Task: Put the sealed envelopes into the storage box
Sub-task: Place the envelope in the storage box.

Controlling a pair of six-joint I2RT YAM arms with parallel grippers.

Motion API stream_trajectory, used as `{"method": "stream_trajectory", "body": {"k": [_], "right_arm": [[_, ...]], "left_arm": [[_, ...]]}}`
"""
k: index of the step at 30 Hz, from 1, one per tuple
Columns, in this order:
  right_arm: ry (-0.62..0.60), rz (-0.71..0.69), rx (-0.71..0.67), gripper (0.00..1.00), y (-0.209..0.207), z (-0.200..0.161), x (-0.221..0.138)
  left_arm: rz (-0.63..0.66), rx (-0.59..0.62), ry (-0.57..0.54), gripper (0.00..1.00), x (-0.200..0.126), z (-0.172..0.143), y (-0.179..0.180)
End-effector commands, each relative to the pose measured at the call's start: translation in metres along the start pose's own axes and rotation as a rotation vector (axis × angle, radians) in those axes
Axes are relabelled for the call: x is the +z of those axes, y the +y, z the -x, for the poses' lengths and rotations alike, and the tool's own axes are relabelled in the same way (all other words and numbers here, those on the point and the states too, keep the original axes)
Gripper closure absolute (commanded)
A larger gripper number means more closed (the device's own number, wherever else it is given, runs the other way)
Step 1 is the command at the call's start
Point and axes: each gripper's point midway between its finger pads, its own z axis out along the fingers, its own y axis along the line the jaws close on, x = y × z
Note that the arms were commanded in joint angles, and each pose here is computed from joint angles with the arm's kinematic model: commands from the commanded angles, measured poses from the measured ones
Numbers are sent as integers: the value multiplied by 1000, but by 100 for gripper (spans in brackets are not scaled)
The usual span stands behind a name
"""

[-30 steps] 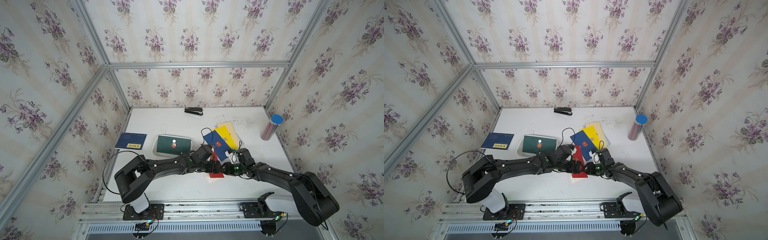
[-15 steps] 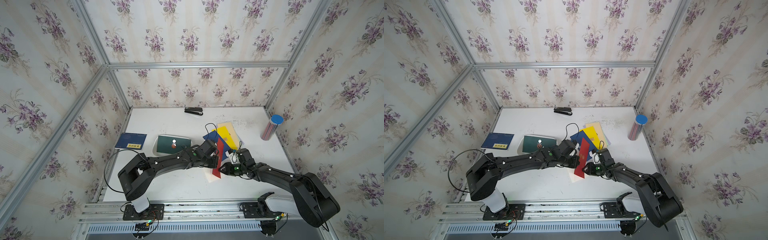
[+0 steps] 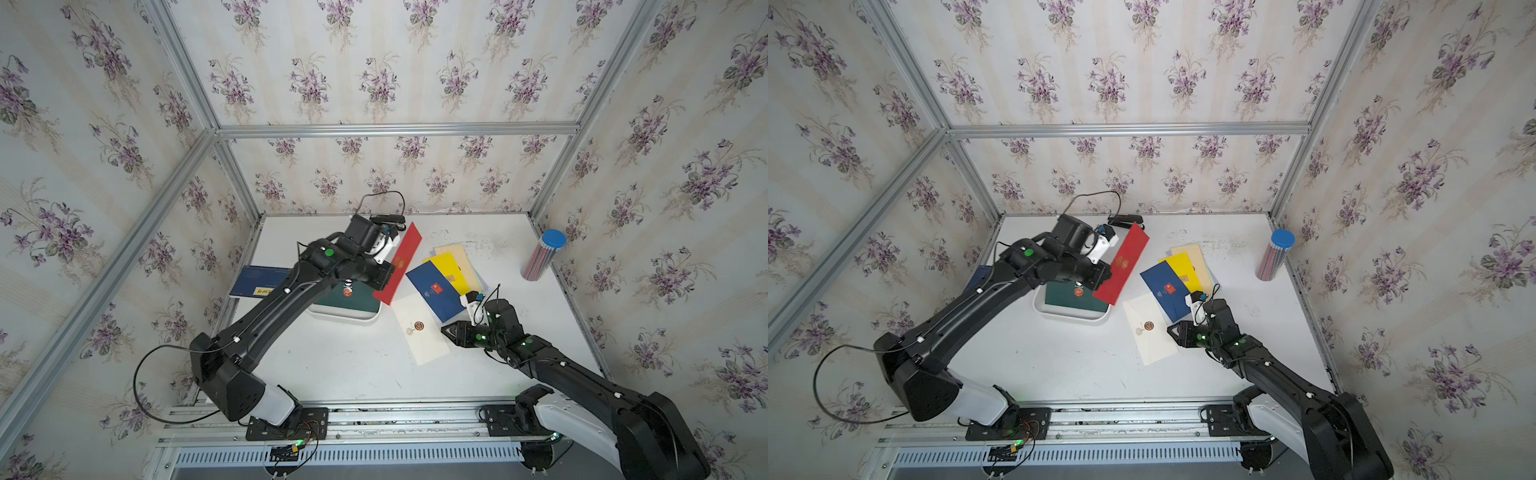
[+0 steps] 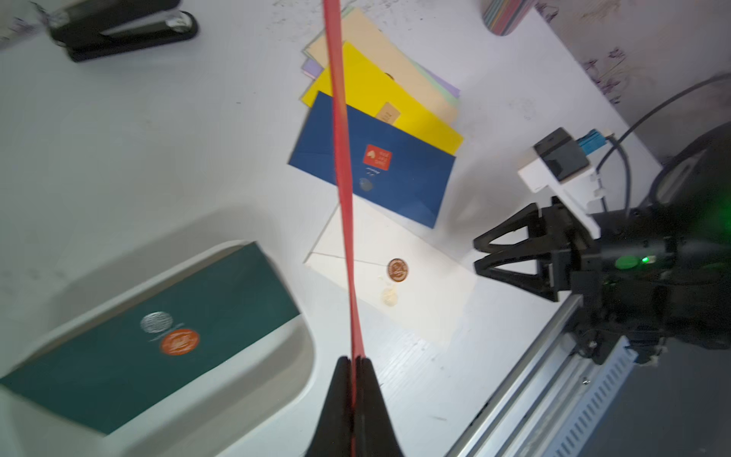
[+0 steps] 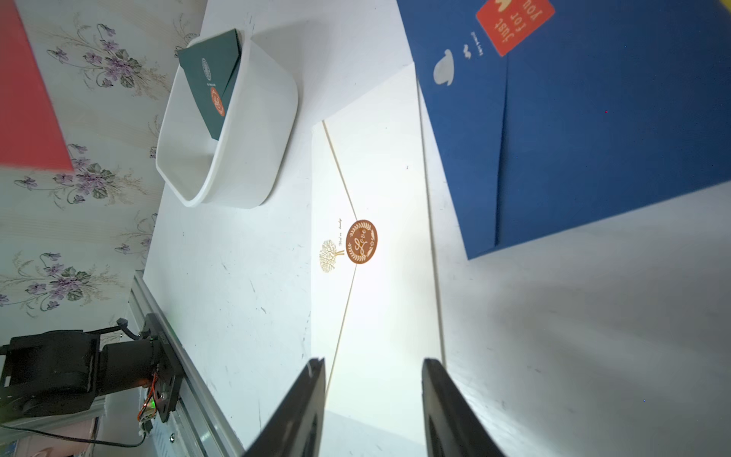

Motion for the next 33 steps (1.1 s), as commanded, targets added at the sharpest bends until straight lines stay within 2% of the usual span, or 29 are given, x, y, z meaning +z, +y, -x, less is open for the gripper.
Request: {"method": "stream_trajectory", "body": {"k": [1,3,6,8,10,12,15,19,25,28,33], "right_arm": [[-18,4,-13,55,0,5,2],[-9,6,-11,55,0,4,3],[-5,8,-9,56,0,4,4],[-7,13,-15,56,1,4,3],[-8,17,-15,56,2,4,3],[-5,17,-13,56,1,4,4],[1,15,-11,56,0,3,5],[7,17,-9,56,0,2,5],[14,15,-4,56,0,0,6],[19,14,-3,56,-1,-1,7],[30,17,1,56,-2,-2,9]], "left_arm": [[-49,305,146,100,-33,-46,9],[-23,473,97,100,-46,-55,11],[112,659,93,100,-50,-68,36],[28,771,126,100,-51,-88,36],[43,867,183,100,-44,-103,50],[58,922,182,100,-38,-108,58],[68,912,162,100,-36,-103,71],[74,951,288,100,-20,-118,94],[59,979,392,100,-3,-131,110],[96,983,410,100,0,-136,120],[86,976,447,100,5,-146,126]]}}
